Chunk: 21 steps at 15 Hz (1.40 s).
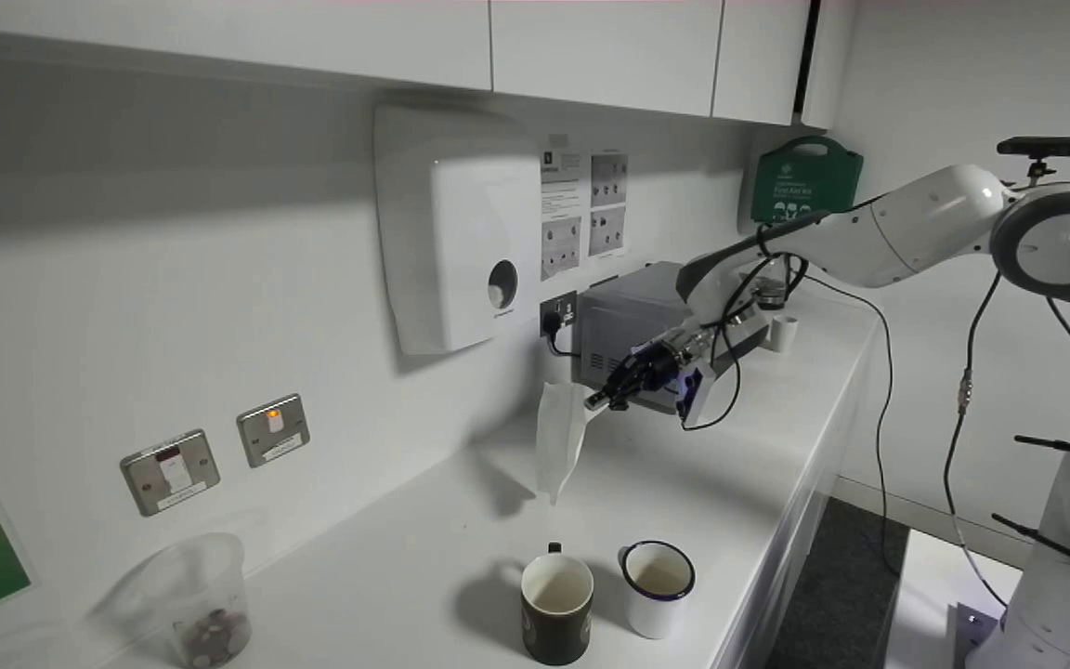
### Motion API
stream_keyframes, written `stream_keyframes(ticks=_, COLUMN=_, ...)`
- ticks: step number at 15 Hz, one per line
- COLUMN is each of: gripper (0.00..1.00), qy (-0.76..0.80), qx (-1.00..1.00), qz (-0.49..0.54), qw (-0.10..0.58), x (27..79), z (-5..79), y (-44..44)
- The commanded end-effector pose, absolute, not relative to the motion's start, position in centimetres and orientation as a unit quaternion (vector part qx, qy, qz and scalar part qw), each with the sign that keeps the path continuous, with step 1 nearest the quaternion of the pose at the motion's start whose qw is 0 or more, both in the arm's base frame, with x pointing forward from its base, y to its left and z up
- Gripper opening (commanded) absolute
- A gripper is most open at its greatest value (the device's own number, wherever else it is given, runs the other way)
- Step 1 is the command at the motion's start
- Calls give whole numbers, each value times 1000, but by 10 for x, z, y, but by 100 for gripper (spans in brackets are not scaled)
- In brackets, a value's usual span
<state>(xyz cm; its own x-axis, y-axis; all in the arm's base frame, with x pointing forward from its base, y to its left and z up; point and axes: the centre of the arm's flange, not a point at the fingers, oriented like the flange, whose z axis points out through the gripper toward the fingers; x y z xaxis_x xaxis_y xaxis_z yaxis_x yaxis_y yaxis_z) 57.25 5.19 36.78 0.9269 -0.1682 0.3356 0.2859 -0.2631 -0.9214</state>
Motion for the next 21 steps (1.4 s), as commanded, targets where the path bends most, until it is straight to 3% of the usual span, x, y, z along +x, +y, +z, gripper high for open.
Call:
stream_keyframes(ticks=1, gripper=0, qy=-38, qx=-760, qz=-204, qw=616, x=571, z=361, y=51)
stream_keyframes(ticks=21, gripper=0, qy=-10, qx=-784, qz=-193, qw=589, x=540, z=348, y=4)
